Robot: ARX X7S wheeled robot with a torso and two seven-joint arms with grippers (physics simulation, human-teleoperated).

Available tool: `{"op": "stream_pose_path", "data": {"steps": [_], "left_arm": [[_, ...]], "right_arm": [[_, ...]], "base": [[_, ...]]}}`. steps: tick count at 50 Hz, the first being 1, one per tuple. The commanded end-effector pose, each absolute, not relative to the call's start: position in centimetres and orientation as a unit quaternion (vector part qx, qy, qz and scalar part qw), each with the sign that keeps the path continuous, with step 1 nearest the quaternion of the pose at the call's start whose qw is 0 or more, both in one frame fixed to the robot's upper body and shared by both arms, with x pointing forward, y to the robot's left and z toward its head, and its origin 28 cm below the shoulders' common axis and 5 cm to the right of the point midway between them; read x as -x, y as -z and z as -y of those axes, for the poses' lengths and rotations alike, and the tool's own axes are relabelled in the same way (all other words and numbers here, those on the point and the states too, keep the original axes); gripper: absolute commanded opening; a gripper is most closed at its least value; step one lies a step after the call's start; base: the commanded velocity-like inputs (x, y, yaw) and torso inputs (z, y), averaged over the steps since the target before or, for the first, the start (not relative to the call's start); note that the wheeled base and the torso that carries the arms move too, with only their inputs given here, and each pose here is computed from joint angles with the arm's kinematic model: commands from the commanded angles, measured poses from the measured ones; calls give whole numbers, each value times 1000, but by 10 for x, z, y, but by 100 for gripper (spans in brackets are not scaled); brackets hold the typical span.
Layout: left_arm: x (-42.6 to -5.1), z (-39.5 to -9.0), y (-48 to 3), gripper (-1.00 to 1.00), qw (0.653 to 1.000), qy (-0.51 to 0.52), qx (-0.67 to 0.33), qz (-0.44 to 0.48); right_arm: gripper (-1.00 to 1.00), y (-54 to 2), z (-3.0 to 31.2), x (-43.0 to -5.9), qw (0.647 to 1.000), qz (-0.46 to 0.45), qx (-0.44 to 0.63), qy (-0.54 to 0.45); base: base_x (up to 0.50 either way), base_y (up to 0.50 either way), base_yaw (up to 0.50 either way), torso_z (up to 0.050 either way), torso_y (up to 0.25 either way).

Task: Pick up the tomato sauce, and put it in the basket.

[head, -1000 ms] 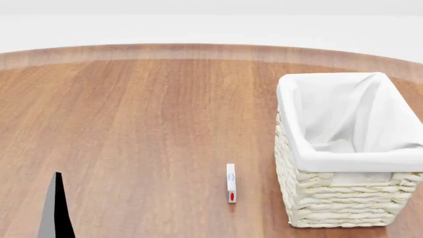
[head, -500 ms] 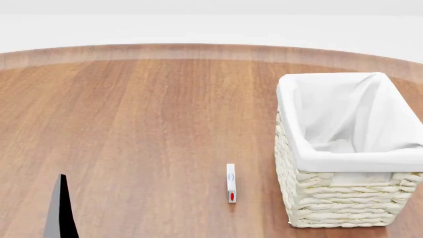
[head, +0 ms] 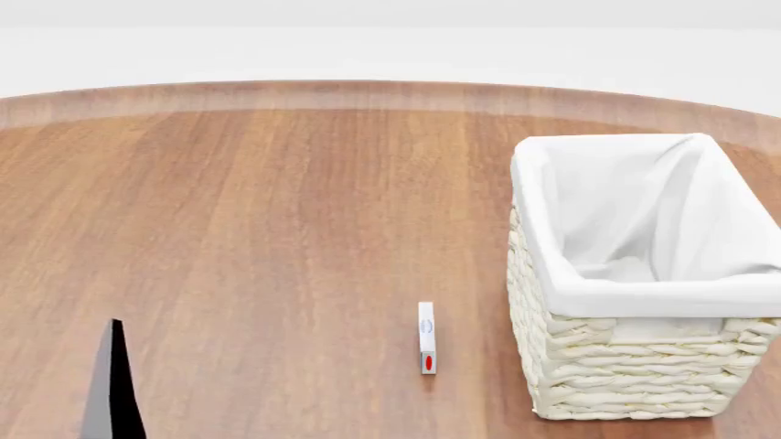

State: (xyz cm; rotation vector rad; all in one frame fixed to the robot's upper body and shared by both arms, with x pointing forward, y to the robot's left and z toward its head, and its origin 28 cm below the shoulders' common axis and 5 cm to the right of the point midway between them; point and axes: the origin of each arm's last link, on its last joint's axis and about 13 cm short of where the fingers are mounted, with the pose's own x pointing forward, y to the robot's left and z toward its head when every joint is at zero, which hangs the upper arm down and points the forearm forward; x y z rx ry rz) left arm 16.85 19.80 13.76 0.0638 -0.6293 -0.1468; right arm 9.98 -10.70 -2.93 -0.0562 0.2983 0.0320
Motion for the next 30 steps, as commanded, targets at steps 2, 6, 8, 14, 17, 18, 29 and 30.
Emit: {"op": "stream_pose_path", "data": {"steps": [2, 6, 8, 14, 17, 18, 29, 30], "left_arm": [[-170, -198, -136, 100, 948, 73, -32, 307], [-170, -198, -135, 100, 949, 73, -30, 306], [-170, -197, -134, 100, 949, 75, -28, 305], [-169, -199, -136, 100, 949, 71, -27, 307], [-166, -198, -137, 100, 948, 74, -28, 308], [-166, -198, -138, 100, 947, 75, -27, 310], [-164, -200, -140, 100, 947, 72, -26, 313], [-164, -200, -140, 100, 947, 72, -26, 313]], "right_arm": [[-100, 29, 107, -103, 989, -143, 36, -17], [-100, 21, 108, -114, 992, -116, 45, -22], [-100, 17, 109, -126, 993, -96, 64, -27], [-100, -16, 107, -163, 993, -29, 94, -61], [-100, -30, 100, -176, 992, -1, 100, -83], [-100, -35, 97, -179, 992, 10, 96, -87], [-100, -56, 71, -205, 980, 61, 108, -153], [-100, -56, 71, -205, 980, 61, 108, -153]], "base": [[0, 0, 0, 0, 0], [0, 0, 0, 0, 0], [0, 0, 0, 0, 0], [0, 0, 0, 0, 0], [0, 0, 0, 0, 0], [0, 0, 0, 0, 0], [0, 0, 0, 0, 1], [0, 0, 0, 0, 0]]}}
